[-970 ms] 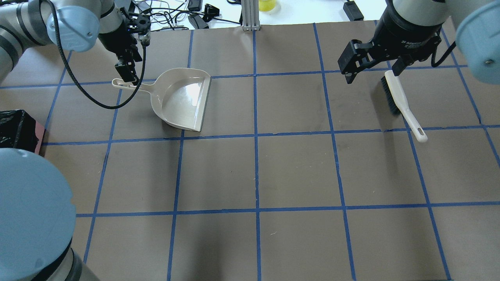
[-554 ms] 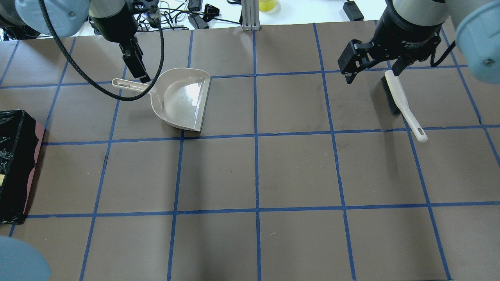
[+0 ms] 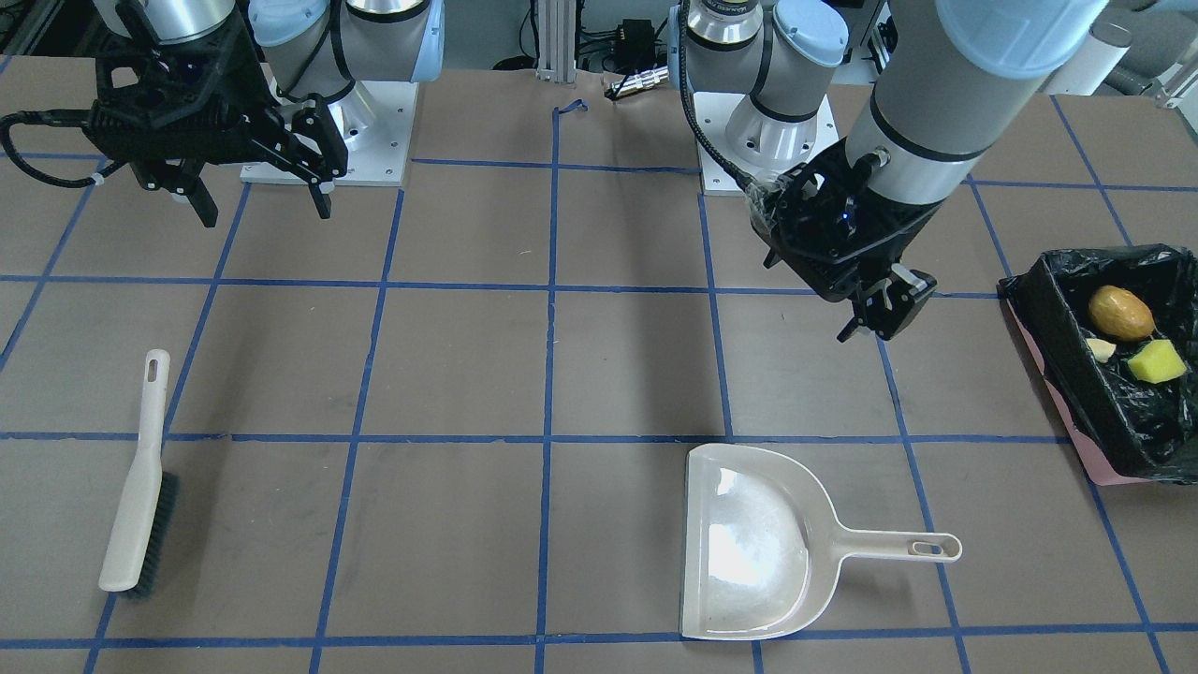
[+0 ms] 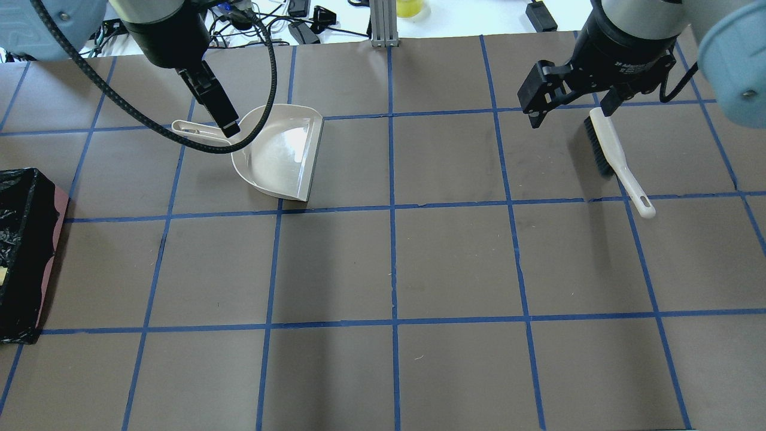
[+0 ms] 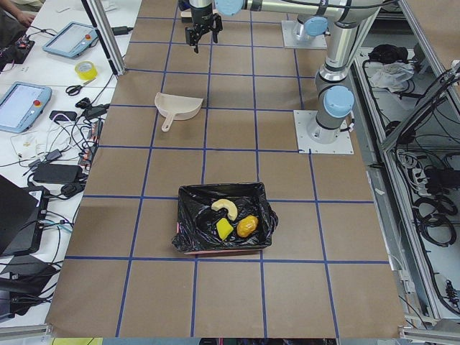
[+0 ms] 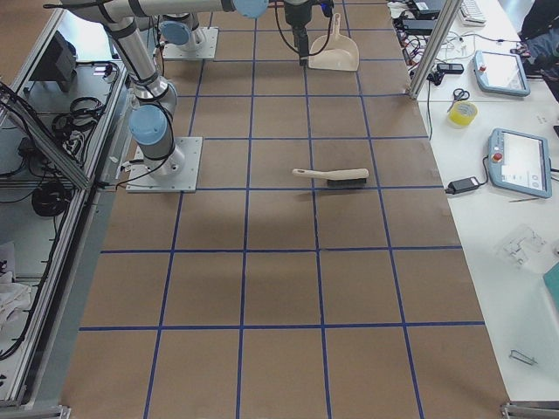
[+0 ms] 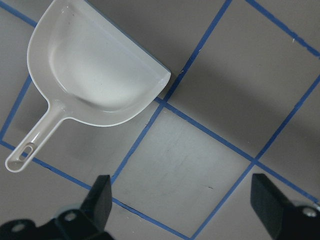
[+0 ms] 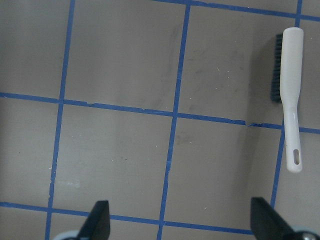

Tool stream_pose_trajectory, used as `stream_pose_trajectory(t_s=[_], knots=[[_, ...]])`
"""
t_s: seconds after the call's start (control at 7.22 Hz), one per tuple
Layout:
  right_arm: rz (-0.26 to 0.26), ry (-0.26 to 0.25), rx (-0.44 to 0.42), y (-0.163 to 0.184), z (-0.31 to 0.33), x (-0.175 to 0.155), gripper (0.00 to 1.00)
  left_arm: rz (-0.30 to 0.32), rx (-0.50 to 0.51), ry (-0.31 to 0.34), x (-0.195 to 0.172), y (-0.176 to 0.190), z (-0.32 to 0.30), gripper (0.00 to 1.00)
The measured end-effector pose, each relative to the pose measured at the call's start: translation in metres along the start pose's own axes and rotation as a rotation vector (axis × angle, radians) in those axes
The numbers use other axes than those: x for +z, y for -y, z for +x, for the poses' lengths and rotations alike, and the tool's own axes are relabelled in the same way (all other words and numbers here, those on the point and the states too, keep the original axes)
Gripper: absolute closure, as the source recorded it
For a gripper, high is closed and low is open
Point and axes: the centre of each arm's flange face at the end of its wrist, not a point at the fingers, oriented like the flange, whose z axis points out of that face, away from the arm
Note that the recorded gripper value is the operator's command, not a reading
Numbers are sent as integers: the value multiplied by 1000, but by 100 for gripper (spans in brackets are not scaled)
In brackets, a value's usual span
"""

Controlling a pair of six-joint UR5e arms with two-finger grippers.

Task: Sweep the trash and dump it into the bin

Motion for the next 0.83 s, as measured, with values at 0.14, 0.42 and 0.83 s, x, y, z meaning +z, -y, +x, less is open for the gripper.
stream_pose_trajectory(t_s=[0.14, 0.42, 0.83], knots=[[0, 0, 0, 0, 0, 0, 0, -3, -134, 1, -8, -13, 13, 0], [0, 0, 0, 0, 0, 0, 0, 7, -367, 5, -23, -35, 28, 0], [0, 0, 0, 0, 0, 0, 0, 54, -568, 36, -40, -47, 33, 0]])
